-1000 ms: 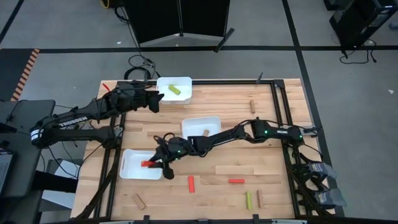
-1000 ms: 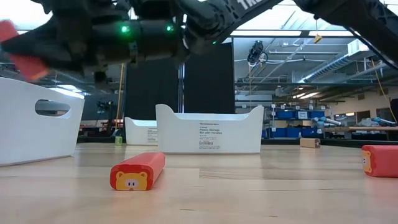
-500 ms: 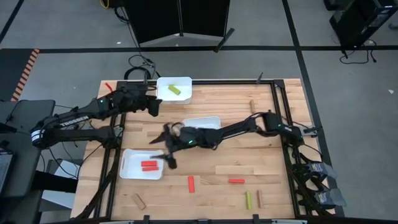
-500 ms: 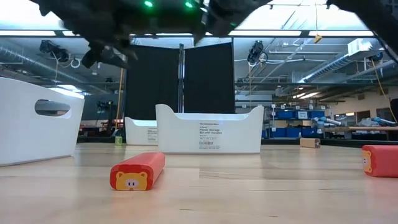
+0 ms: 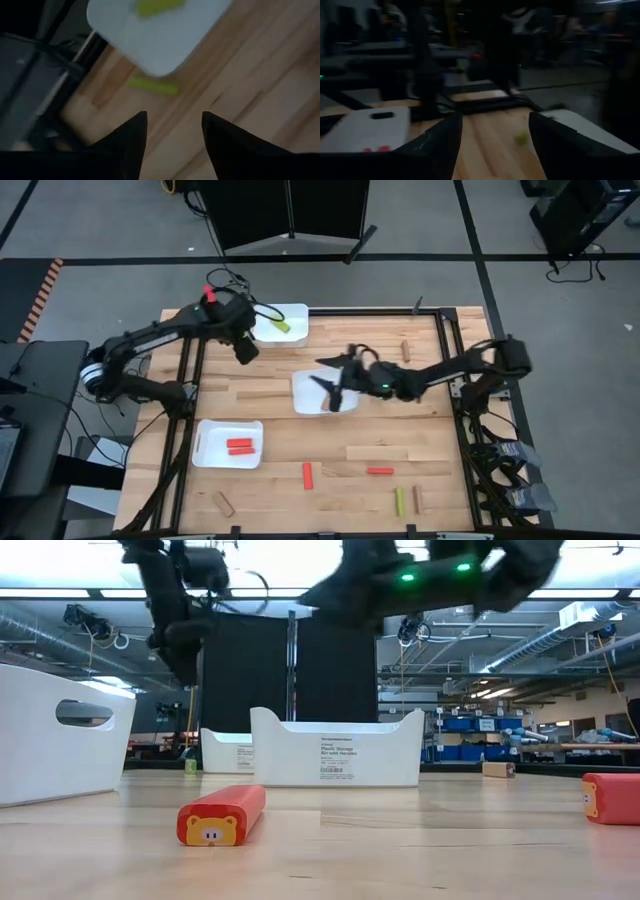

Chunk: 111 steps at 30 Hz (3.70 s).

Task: Sort blocks
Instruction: Put the green block into the top white bin

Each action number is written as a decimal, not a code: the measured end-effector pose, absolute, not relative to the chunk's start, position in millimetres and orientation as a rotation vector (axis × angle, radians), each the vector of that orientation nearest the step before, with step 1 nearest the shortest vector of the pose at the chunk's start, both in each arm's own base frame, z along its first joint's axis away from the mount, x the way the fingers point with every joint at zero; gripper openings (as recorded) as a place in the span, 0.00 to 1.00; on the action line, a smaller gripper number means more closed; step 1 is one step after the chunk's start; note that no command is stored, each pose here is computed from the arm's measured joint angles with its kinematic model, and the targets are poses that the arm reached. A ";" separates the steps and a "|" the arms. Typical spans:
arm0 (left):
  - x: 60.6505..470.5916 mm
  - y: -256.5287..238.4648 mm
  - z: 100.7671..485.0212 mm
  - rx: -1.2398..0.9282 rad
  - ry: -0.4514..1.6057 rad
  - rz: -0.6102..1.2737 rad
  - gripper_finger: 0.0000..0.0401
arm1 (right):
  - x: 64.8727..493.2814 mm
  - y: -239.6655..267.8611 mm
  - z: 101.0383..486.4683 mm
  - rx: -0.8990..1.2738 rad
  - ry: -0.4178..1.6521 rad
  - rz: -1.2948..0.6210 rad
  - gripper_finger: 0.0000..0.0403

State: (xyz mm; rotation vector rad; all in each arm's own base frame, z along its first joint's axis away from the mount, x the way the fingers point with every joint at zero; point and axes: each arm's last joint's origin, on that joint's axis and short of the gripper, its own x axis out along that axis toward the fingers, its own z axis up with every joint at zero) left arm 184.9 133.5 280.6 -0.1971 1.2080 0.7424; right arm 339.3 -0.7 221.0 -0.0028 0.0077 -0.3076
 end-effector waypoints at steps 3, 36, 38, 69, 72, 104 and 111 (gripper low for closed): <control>193.3 142.6 268.7 -0.051 1.389 0.667 0.50 | 312.2 2.9 223.4 -0.022 0.007 -0.368 0.60; 133.7 248.3 238.0 -0.395 1.263 0.849 0.55 | 258.3 9.1 230.4 -0.085 -0.021 -0.451 0.58; 133.9 247.2 237.7 -0.350 1.293 0.804 0.52 | 258.3 9.1 230.4 -0.085 -0.021 -0.451 0.57; 168.4 237.7 204.5 -0.245 1.452 0.481 0.64 | 258.1 11.2 230.4 -0.082 -0.021 -0.456 0.54; 165.0 239.7 204.4 -0.321 1.426 0.529 0.64 | 258.1 11.2 230.4 -0.083 -0.021 -0.456 0.54; 154.4 243.7 204.1 -0.551 1.335 0.571 0.03 | 258.2 9.3 229.7 -0.090 -0.012 -0.463 0.52; 153.8 242.9 195.0 -0.526 1.323 0.572 0.13 | 258.2 9.3 229.6 -0.089 -0.012 -0.463 0.52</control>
